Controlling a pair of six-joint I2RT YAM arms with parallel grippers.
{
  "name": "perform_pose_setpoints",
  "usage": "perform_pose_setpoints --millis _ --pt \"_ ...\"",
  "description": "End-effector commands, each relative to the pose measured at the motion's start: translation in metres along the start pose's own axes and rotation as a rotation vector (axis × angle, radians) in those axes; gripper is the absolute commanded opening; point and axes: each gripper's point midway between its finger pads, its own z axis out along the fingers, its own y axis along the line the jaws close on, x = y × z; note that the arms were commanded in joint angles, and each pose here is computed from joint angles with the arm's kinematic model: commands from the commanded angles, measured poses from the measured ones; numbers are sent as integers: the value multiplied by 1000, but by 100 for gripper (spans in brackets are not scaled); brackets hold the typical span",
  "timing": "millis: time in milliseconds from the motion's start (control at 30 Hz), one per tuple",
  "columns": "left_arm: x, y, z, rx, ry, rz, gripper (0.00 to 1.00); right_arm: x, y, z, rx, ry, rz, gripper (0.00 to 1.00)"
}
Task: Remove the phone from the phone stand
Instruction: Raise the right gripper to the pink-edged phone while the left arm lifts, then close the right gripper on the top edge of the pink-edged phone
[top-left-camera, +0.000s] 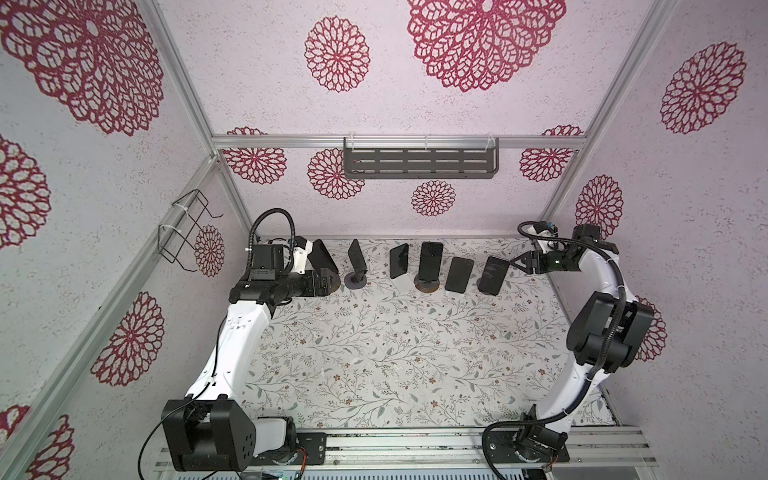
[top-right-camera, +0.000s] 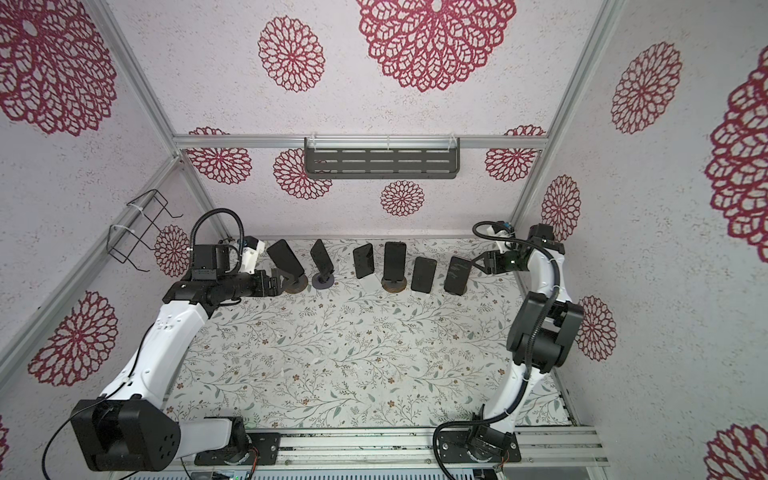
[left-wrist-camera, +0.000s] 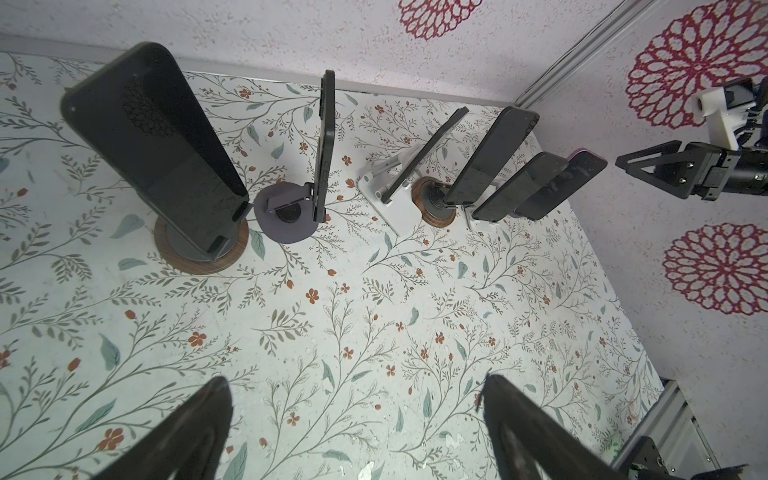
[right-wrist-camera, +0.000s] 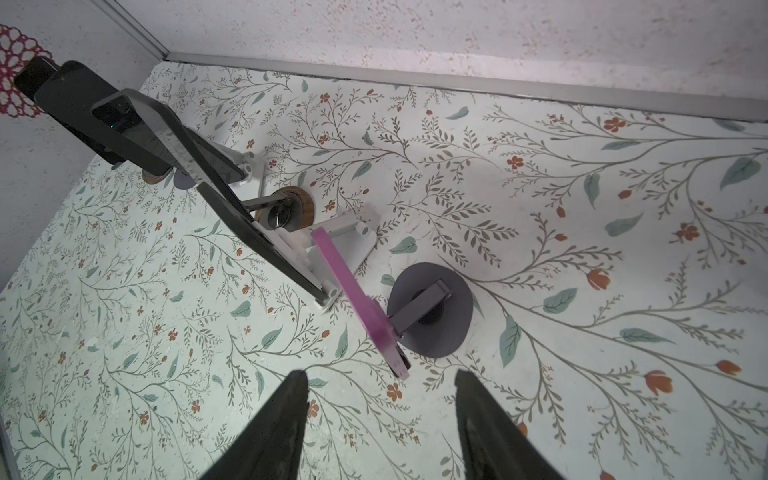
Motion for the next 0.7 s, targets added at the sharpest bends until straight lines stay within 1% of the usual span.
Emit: perform_pose_setpoints --millis 0,100,200,267,333,400,500,600,667 --pt "-1 2 -4 -15 -12 32 97 -8 18 9 -74 4 -57 58" --pt "-1 5 -4 -22 -11 29 97 -2 14 24 -61 42 -65 59" --pt "-1 6 -4 -26 -10 26 97 -1 11 34 -84 29 -56 59" --pt "0 8 -4 -26 -9 24 97 0 11 41 -99 29 -57 51" --pt "-2 10 -5 -21 -11 12 97 3 12 44 -114 29 -61 49" --pt "-4 13 -7 -12 -16 -9 97 4 11 45 -111 23 -68 43" --pt "-7 16 -9 -13 -32 -19 97 7 9 46 -105 27 -72 40" --pt "-7 18 -10 -24 -35 -16 97 7 6 46 -94 28 -77 35" --pt "-6 22 -9 -43 -33 -26 97 6 5 46 -91 25 -79 26"
